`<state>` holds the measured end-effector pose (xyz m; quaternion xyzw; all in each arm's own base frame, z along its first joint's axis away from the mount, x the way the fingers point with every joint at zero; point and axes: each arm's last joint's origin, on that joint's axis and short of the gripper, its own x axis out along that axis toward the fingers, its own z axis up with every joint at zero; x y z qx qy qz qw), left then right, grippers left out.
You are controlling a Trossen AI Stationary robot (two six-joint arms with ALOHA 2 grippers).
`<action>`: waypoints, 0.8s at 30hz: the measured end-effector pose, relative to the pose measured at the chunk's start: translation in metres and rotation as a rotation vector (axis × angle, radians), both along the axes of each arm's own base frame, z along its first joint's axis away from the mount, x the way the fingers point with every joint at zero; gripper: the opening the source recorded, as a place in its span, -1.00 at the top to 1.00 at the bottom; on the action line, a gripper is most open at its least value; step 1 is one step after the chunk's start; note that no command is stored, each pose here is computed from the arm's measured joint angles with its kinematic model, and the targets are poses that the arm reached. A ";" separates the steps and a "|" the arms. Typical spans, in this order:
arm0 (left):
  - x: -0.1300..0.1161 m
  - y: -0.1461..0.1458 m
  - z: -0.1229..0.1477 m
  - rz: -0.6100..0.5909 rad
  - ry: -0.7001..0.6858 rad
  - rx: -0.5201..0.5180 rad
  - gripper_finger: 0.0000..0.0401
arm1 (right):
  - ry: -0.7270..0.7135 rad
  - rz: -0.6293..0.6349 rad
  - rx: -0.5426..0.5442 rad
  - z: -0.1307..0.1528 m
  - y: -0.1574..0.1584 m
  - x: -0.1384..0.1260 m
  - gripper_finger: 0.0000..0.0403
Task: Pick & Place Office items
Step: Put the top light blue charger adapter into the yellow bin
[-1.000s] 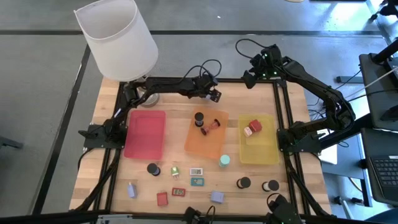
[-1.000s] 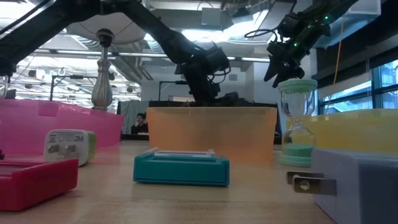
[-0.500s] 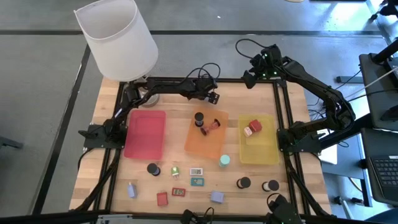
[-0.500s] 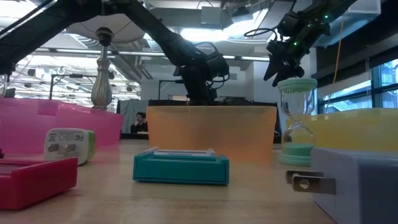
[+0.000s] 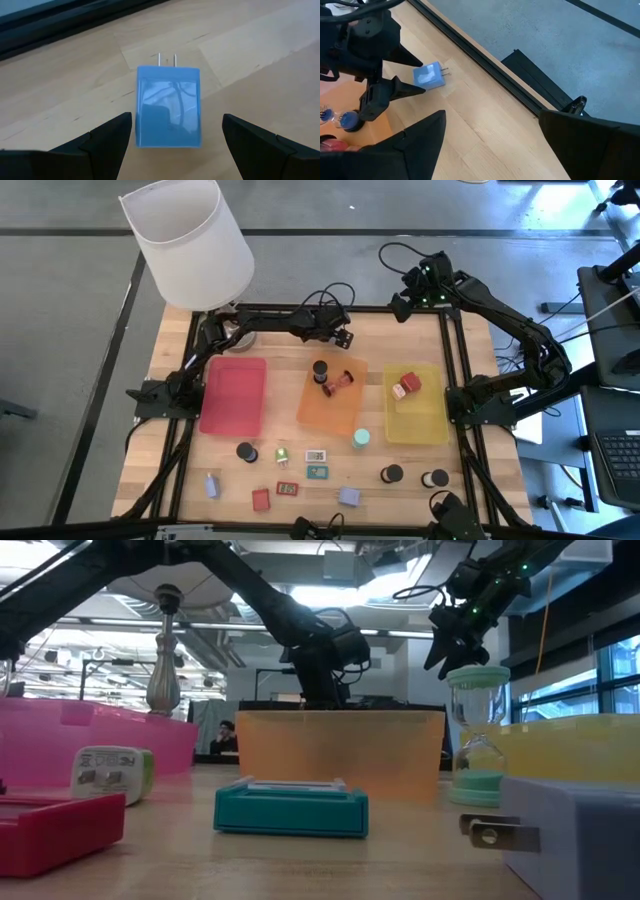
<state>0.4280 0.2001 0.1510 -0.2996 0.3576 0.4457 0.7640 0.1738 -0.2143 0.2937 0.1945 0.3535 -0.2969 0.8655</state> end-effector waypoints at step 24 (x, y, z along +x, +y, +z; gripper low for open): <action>-0.003 0.002 -0.001 0.043 -0.010 -0.041 -0.34 | 0.000 0.000 0.000 0.000 0.000 0.000 -0.60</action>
